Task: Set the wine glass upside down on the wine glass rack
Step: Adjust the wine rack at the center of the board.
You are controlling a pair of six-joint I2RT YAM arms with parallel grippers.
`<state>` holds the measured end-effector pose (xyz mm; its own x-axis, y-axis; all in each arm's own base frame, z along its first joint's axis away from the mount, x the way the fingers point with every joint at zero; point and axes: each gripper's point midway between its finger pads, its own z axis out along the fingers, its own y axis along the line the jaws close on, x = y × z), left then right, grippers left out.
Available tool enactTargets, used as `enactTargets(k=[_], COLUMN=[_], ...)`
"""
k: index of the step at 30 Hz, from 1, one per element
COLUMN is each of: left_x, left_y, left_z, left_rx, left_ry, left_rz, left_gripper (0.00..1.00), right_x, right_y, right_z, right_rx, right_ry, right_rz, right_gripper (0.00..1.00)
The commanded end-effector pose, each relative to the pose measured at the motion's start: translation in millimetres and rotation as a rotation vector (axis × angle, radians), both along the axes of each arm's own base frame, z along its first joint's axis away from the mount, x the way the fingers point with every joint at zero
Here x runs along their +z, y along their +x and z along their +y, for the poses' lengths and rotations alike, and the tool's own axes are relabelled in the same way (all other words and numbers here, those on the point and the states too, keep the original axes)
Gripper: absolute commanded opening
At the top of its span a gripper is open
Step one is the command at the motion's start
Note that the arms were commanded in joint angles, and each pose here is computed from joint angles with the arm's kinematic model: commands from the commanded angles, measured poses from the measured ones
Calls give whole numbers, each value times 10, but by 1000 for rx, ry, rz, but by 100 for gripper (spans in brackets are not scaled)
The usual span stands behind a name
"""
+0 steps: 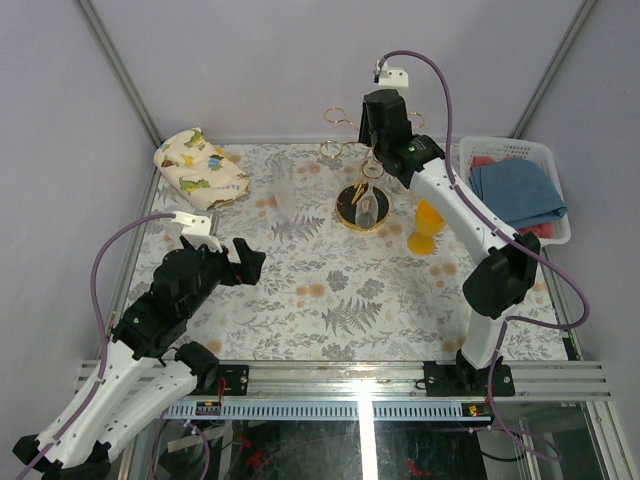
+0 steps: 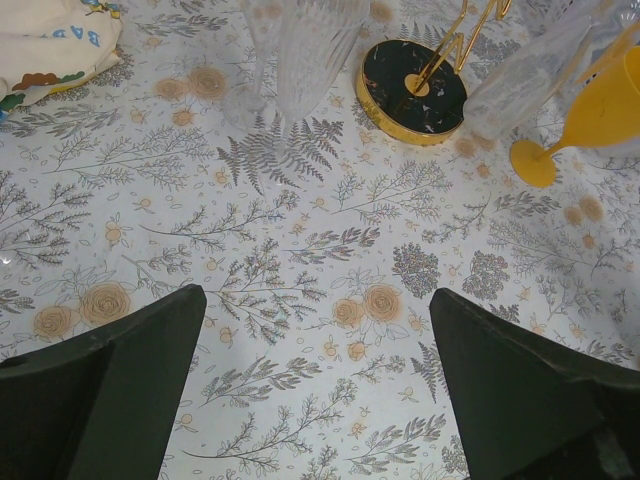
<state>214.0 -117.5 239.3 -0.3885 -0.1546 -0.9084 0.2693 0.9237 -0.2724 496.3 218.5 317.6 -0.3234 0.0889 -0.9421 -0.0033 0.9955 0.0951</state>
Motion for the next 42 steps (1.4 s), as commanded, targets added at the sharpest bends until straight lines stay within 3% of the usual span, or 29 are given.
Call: enactTargets(k=[1, 8, 12, 25, 42], left_x=[18, 19, 15, 25, 12], left_y=[27, 27, 27, 25, 23], left_z=[24, 47, 35, 66, 42], left_rx=[18, 30, 24, 38, 25], left_ry=[-4, -4, -3, -4, -3], left_rz=[-12, -17, -13, -21, -19], left_gripper=[94, 94, 94, 94, 95], right_x=[328, 363, 350, 281, 230], right_y=[17, -50, -95, -139, -196], right_z=[-40, 130, 205, 251, 325], right_rx=[-32, 90, 156, 394, 738], right_ry=[15, 29, 8, -114, -156], right_rz=[-89, -94, -83, -62, -100], right_gripper=[36, 19, 0, 0, 0])
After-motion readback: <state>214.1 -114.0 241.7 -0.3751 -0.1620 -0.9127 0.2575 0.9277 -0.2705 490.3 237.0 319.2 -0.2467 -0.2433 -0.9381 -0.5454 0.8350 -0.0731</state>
